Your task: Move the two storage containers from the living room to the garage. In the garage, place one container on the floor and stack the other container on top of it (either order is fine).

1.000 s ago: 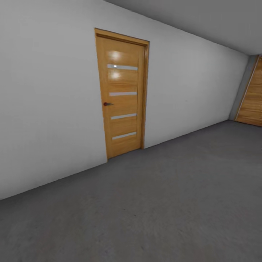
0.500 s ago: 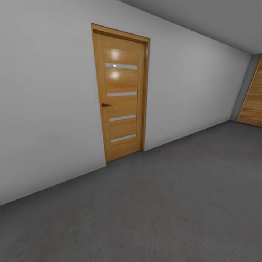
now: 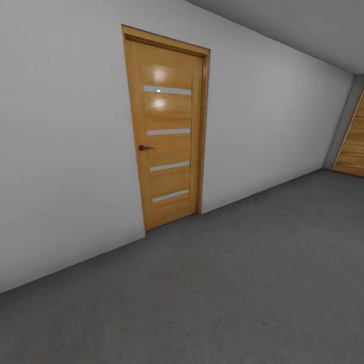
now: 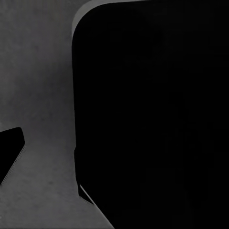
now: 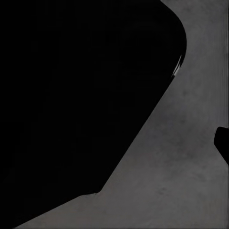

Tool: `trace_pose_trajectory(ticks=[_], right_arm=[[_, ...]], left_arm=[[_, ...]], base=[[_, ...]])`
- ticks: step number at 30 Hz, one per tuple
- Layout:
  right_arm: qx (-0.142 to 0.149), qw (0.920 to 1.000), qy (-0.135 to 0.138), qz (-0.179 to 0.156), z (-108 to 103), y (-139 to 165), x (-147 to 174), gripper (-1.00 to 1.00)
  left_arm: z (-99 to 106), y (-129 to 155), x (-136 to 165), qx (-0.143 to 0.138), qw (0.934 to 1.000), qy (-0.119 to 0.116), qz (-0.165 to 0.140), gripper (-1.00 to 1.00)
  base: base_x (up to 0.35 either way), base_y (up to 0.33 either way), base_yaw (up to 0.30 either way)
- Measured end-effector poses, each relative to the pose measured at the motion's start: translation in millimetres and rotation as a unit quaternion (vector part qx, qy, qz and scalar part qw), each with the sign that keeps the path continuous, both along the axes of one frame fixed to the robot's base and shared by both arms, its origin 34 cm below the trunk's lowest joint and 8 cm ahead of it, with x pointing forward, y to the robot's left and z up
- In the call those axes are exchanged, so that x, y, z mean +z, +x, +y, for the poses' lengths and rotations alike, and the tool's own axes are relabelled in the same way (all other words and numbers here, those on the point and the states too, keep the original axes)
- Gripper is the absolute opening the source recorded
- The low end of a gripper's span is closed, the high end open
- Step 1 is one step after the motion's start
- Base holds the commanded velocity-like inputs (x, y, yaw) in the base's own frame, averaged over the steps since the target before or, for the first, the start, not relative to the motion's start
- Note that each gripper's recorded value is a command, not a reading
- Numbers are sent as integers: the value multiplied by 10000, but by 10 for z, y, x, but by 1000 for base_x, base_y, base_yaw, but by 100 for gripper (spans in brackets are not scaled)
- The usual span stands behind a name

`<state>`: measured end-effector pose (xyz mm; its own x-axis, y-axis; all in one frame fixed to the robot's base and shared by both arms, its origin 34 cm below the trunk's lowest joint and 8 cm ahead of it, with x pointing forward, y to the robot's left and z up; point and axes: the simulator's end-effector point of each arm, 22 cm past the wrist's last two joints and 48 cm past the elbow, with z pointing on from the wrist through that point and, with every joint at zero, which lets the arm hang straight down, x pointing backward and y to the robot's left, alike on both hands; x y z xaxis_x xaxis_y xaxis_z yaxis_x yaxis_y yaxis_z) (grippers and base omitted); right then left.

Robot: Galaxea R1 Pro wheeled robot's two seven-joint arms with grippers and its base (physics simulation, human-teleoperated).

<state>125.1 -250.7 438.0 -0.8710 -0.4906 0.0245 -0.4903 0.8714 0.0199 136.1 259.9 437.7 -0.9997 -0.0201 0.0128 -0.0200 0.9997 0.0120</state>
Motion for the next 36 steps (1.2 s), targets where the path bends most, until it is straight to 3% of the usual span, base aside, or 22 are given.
trace_pose_trajectory(ticks=[36], right_arm=[[2, 10000, 5, 0, 9, 0, 0, 100]], left_arm=[[1, 4, 0, 22, 10000, 3, -8, 100]], base=[[313, 0, 0]])
